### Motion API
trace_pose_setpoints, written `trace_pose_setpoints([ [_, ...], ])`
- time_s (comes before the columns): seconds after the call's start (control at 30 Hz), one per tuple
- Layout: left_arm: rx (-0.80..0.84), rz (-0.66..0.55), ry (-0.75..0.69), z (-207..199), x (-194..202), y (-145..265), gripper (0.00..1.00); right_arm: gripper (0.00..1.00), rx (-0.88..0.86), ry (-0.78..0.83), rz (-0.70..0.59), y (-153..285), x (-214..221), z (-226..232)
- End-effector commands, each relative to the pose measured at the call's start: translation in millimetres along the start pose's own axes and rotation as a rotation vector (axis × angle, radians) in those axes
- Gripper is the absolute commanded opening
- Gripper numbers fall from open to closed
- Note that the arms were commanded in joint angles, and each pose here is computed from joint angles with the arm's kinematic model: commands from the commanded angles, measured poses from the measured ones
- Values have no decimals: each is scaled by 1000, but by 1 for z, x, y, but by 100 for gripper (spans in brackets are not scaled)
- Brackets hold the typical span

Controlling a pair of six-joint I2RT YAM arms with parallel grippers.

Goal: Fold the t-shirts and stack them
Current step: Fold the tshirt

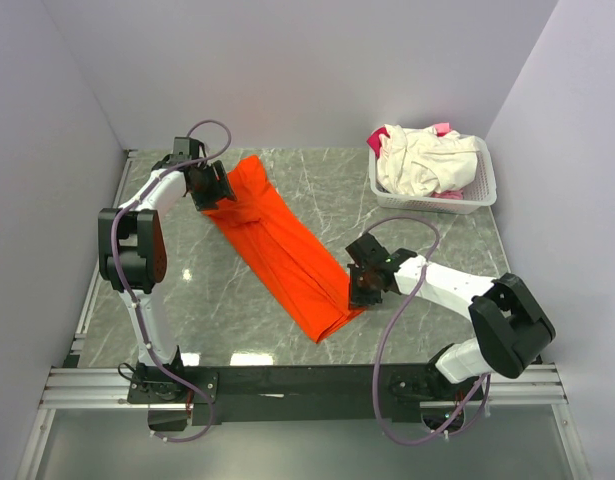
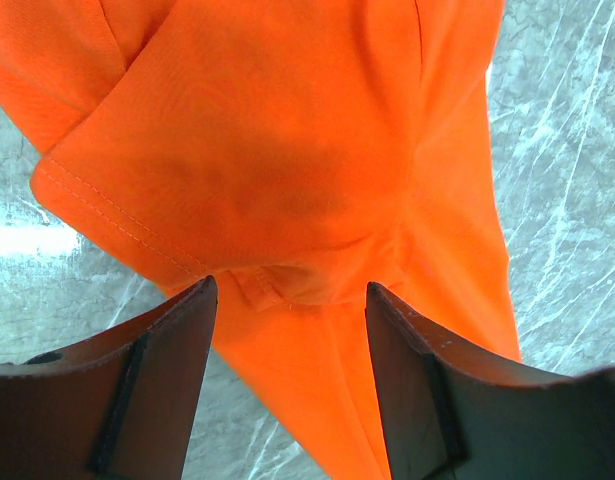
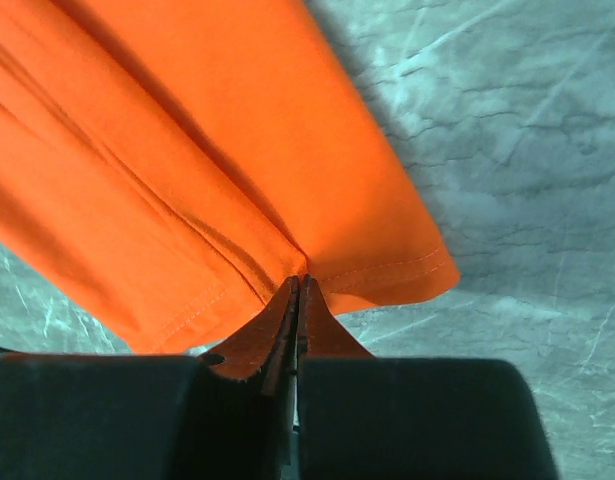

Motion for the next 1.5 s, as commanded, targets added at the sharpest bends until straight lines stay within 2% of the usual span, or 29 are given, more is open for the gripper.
trace_pose_setpoints([
  [0.0, 13, -56, -27, -6, -10, 20, 67, 0, -44, 59, -30, 10, -3, 10],
  [0.33, 11, -47, -16, -5, -5, 18, 67, 0, -127, 191, -25, 21, 14, 28],
  [0.83, 8, -32, -11, -4, 0, 18, 67, 2, -61, 314, 7, 14, 36, 42],
  [0.97, 5, -30, -2, -3, 0, 16, 67, 7, -50, 339, 9, 14, 41, 42],
  [1.17, -10, -12, 20, -2, -4, 10, 67, 24, -33, 376, 17, 22, 47, 40],
  [1.27, -6, -22, 31, -4, -10, 10, 67, 32, -34, 392, -19, 33, 44, 41],
  [1.47, 4, -50, 39, -9, -22, 16, 67, 39, -76, 381, -135, 57, 29, 47],
])
Point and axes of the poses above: each gripper's point midway between its finger pads, its own y axis back along the fingers, its own z axis along the line the jaws close on, x = y × z, the point moved 7 cm from there along y, back along the fingers, and after that the axes turned 13 degrees about -y, right-handed, at the moved point
